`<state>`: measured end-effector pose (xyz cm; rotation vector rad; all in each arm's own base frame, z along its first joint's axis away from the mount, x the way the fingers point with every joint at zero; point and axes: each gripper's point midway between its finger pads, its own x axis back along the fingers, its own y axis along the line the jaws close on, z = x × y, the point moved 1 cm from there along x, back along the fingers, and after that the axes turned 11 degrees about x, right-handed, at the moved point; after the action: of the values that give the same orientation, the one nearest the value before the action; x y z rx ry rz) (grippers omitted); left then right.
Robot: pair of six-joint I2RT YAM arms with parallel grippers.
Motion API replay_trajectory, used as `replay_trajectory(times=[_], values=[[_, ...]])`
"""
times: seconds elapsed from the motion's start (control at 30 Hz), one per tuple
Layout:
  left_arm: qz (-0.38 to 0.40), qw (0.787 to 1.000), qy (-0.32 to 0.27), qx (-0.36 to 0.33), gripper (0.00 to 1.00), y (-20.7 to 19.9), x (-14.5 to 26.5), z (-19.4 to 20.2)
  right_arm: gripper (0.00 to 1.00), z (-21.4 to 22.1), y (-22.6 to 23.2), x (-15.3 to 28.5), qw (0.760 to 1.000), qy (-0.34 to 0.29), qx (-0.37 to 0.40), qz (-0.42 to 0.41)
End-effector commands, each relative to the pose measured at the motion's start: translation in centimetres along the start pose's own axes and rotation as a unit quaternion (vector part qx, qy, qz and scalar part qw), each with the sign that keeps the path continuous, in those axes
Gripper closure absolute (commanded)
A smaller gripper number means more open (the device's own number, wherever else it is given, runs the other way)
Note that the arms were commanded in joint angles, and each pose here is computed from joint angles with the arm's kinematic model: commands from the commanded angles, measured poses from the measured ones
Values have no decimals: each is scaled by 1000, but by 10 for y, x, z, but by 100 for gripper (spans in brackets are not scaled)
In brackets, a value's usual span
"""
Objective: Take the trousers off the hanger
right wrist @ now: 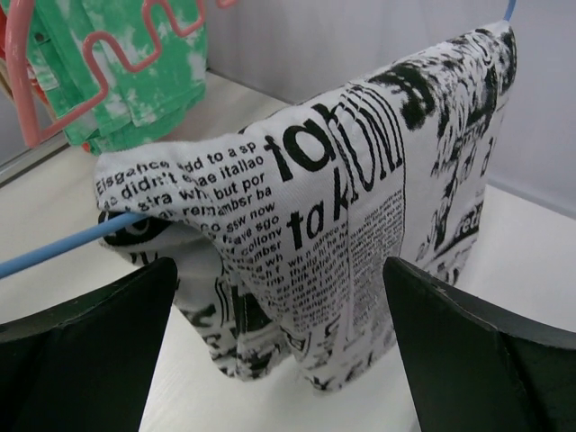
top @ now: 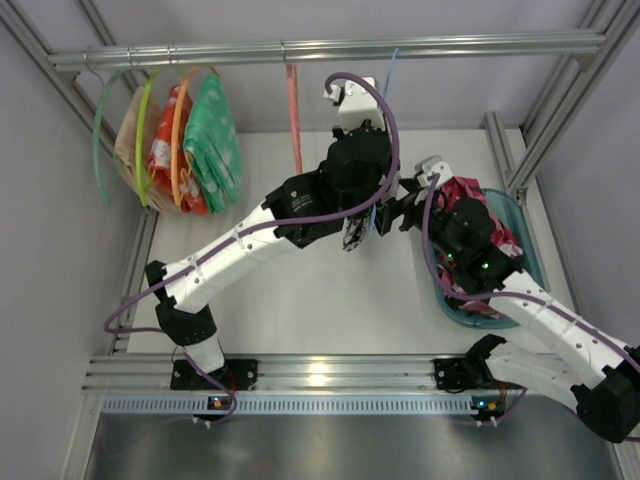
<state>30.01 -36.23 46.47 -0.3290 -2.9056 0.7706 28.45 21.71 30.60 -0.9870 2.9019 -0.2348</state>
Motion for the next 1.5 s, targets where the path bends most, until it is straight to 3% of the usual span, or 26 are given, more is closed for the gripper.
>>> replay_trajectory(times=[0.0,0.17,0.8,0.97,1.27,1.37,1.47], values=[[41,992,-70,95,100,-24,12,-64,1,-20,-5,-7,999,-43,8,19],[44,992,-70,94,100,-23,14,-66,1,-13,-25,0,997,-29,32,57],[55,993,-61,89,100,-23,17,-64,7,2,-36,-5,998,2,42,55],[58,992,-60,95,100,-25,17,-63,6,2,-48,-10,995,10,39,90],[63,992,-53,96,100,-28,15,-57,6,-22,-58,-21,993,-25,43,109],[64,992,-51,98,100,-29,16,-57,19,-32,-60,-24,992,-38,43,114],[63,992,-47,94,100,-27,17,-52,48,-43,-67,-27,990,-47,50,124]])
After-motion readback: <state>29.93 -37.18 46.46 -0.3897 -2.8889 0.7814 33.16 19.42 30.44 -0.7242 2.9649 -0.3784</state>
